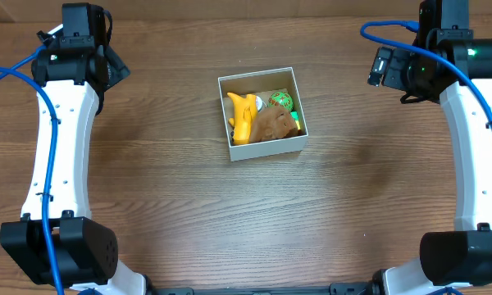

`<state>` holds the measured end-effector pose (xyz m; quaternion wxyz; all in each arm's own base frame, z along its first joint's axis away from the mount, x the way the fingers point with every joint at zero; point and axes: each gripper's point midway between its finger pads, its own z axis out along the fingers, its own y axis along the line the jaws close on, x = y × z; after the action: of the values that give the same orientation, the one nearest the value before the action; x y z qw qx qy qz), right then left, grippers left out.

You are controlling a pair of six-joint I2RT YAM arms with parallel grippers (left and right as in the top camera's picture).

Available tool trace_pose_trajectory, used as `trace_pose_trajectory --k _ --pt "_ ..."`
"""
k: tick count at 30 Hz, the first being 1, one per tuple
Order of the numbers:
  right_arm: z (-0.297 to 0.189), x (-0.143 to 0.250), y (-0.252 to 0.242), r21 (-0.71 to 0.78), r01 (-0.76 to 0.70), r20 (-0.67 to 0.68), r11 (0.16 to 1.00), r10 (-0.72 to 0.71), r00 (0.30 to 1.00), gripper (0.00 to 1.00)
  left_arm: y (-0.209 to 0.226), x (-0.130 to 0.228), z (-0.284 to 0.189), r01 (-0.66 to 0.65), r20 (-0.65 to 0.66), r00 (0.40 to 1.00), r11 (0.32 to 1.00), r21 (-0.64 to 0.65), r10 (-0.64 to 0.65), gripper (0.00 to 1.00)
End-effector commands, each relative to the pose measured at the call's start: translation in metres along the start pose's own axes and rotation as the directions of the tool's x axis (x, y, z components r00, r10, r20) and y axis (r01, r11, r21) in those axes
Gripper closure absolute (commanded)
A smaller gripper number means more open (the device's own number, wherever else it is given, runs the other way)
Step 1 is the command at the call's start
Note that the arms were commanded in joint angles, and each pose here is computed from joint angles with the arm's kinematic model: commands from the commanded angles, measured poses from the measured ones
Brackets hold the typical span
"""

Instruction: Pack container

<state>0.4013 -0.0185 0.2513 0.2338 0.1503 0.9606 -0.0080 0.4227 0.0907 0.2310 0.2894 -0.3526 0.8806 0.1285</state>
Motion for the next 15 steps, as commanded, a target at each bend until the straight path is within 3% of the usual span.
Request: trace_pose_trajectory --k 1,15 --pt "-0.0026 -0.0032 0.0005 -0.004 -0.009 0.013 1.0 0.009 1.0 0.0 -0.001 -0.0091 -0.0127 0.035 0.027 0.999 0.999 0.027 -0.036 0.0" --pt "-0.0025 -0.0032 0.0005 -0.004 -0.009 0.013 1.0 0.009 1.0 0.0 -0.001 -0.0091 -0.0127 0.036 0.027 0.999 0.999 0.027 -0.037 0.0"
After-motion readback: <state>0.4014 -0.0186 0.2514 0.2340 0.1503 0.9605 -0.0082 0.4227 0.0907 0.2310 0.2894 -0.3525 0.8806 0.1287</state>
